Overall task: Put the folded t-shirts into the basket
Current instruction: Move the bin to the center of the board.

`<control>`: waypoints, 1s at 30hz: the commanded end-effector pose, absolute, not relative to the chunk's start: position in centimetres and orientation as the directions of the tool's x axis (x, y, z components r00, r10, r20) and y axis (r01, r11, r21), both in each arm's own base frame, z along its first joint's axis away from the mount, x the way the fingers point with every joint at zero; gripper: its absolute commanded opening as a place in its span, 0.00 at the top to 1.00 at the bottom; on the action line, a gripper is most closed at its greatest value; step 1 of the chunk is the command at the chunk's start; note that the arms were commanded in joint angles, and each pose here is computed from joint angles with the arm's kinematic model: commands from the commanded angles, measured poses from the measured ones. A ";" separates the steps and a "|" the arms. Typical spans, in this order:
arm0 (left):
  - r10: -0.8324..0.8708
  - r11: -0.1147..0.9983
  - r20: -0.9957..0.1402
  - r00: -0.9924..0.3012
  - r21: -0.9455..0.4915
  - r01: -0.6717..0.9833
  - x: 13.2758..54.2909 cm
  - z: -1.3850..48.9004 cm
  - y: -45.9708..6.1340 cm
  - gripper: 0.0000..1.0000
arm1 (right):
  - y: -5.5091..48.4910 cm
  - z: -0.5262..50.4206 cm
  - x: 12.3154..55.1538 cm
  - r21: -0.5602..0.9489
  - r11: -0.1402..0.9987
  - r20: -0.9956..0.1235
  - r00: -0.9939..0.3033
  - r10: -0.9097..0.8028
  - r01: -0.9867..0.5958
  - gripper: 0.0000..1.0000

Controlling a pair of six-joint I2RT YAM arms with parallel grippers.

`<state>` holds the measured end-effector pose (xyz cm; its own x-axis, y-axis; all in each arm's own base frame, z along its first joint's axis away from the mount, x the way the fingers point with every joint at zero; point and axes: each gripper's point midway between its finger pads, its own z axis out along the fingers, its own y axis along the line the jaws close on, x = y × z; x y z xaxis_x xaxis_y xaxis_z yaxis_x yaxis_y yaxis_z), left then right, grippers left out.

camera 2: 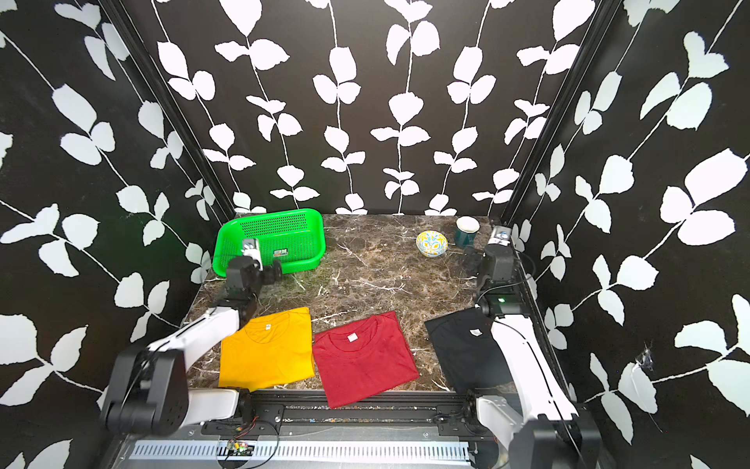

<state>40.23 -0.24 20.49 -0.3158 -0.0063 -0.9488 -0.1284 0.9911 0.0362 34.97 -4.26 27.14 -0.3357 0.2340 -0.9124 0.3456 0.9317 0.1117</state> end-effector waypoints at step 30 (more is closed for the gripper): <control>0.029 0.897 -0.689 -0.724 -0.302 0.324 51.1 13.0 -20.6 0.14 | 17.2 15.6 27.8 0.219 0.956 -0.538 -0.842 -0.049 -0.196 0.01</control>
